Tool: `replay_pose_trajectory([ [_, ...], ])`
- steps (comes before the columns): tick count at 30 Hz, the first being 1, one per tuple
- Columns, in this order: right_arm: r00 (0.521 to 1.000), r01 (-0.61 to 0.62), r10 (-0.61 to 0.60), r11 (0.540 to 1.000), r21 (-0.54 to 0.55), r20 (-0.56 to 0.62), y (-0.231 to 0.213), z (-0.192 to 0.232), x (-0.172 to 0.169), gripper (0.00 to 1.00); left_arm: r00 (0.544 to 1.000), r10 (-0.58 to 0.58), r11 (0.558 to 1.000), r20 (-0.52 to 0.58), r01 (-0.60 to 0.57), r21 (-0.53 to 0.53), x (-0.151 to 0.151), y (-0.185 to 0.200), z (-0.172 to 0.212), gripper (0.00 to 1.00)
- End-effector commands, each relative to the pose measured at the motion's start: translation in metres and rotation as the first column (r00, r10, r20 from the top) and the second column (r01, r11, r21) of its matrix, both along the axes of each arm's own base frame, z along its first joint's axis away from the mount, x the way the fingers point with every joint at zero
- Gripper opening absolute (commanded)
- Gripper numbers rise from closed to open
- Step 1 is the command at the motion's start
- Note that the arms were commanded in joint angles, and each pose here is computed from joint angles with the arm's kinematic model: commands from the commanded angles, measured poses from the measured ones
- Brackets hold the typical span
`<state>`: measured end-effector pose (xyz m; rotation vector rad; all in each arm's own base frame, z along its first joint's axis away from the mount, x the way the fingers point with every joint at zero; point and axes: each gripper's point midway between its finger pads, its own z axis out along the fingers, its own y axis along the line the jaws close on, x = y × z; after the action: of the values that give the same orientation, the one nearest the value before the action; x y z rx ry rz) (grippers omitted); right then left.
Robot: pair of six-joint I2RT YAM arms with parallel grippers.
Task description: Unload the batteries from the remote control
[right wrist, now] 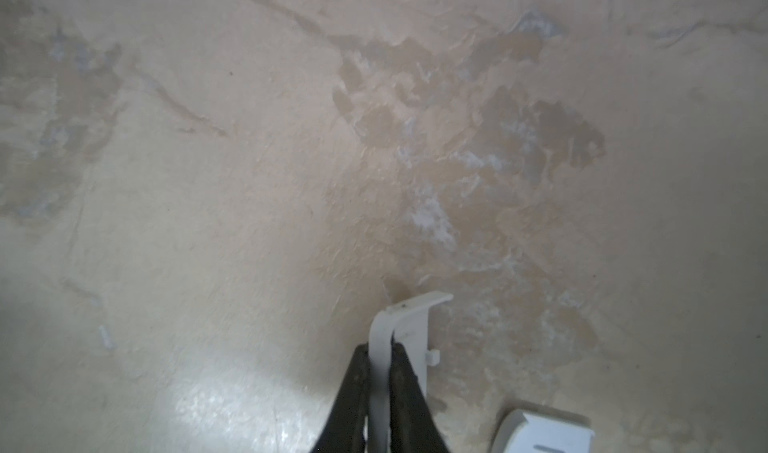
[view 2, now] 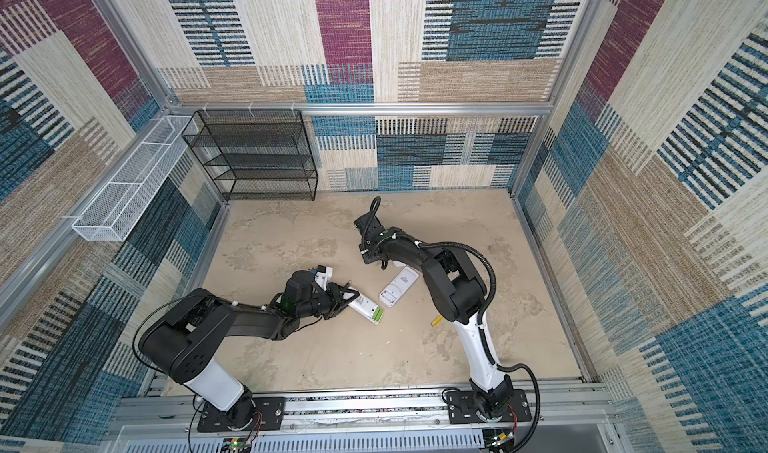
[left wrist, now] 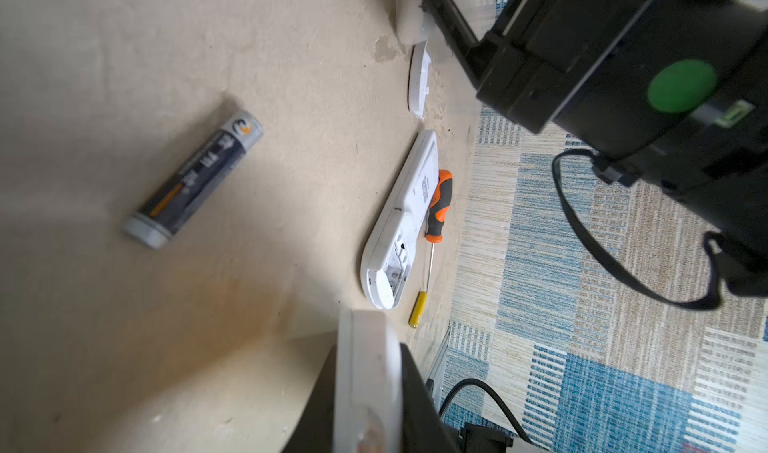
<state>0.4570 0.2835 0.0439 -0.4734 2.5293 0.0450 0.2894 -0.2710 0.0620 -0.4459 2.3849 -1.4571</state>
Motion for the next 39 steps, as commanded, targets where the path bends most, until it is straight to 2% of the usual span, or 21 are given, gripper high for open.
replay_pose_trajectory([
  [1,0.999,-0.007,0.006,1.0,-0.029,-0.033,-0.004,-0.006,-0.007,0.23,1.0,0.021,1.0,-0.014,-0.021,-0.001,0.002,0.001,0.0,0.0],
  [9,1.0,-0.017,0.017,0.998,0.062,-0.006,0.008,0.026,-0.005,0.4,0.999,0.02,0.999,-0.047,-0.019,0.036,-0.009,0.009,-0.001,0.02],
  [15,0.998,-0.021,0.011,0.982,0.185,0.057,0.006,0.08,-0.007,0.41,0.996,0.025,0.988,-0.086,-0.012,0.152,-0.026,0.027,-0.01,0.15],
  [19,0.998,0.037,-0.048,0.968,0.248,0.037,-0.028,0.092,-0.016,0.41,0.994,0.032,0.982,-0.106,-0.011,0.191,-0.033,0.035,-0.014,0.22],
  [22,0.995,0.098,-0.1,0.962,0.254,-0.004,-0.06,0.086,-0.027,0.43,0.991,0.033,0.977,-0.126,-0.006,0.212,-0.037,0.038,-0.018,0.28],
  [26,0.979,0.198,-0.181,0.954,0.225,-0.094,-0.112,0.057,-0.049,0.47,0.99,0.055,0.972,-0.129,-0.023,0.233,-0.038,0.044,-0.018,0.34],
  [30,0.957,0.27,-0.241,0.94,0.206,-0.159,-0.154,0.034,-0.071,0.48,0.991,0.066,0.96,-0.117,-0.031,0.28,-0.042,0.053,-0.015,0.45],
  [35,0.944,0.306,-0.27,0.932,0.197,-0.189,-0.172,0.024,-0.085,0.5,0.991,0.077,0.941,-0.106,-0.037,0.337,-0.047,0.065,-0.011,0.56],
  [39,0.936,0.314,-0.271,0.932,0.182,-0.226,-0.172,0.01,-0.092,0.5,0.989,0.103,0.926,-0.107,-0.056,0.373,-0.05,0.076,-0.01,0.6],
])
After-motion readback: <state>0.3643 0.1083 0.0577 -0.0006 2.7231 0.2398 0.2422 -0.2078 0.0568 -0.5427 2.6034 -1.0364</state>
